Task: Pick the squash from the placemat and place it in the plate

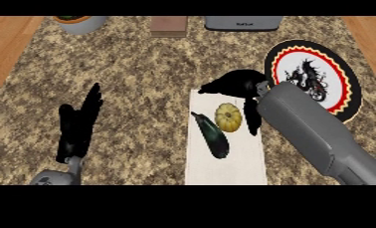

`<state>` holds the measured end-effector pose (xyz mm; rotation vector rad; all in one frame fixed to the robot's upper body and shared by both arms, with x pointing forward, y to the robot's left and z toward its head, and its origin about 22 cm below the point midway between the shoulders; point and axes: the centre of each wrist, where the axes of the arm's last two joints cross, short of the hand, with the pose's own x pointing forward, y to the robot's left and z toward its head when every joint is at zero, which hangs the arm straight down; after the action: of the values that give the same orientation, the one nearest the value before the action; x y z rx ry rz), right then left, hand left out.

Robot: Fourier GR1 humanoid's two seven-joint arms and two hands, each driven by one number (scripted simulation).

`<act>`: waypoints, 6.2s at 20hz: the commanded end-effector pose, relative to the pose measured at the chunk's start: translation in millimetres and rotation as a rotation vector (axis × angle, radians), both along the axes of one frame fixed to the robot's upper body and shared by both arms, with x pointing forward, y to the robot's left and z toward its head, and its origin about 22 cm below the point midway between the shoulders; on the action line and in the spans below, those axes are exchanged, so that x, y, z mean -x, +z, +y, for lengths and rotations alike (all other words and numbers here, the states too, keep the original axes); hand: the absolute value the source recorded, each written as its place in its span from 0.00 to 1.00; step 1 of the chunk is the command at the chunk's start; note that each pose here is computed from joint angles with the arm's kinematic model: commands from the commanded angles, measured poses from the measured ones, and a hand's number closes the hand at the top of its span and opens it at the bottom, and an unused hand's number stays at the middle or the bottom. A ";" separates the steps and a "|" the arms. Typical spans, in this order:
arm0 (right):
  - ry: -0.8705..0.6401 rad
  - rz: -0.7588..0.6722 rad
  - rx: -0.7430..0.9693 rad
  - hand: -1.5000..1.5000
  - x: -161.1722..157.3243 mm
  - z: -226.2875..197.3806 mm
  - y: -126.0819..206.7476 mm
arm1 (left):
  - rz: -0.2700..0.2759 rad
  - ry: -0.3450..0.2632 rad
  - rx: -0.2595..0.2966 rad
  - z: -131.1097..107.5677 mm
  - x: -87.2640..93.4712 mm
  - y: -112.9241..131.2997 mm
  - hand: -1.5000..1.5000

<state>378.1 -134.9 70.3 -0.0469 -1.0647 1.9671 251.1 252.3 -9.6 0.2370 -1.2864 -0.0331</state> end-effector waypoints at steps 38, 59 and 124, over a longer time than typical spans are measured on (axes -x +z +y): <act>-0.363 -0.375 -0.154 1.00 -10.2 -23.0 -39.0 | -0.007 0.020 -0.002 8.4 -4.6 2.3 0.50; -1.157 -0.943 -0.450 1.00 34.0 -110.5 31.6 | 0.004 0.004 0.002 6.0 -2.3 -9.6 0.50; -1.215 -0.388 -1.085 0.00 36.6 -311.2 -58.9 | -0.001 -0.008 -0.003 -22.4 -17.2 8.8 0.50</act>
<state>340.6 -448.6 12.8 -0.3530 -1.6824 0.1862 255.0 244.5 -5.6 0.2340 -1.2916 -0.0488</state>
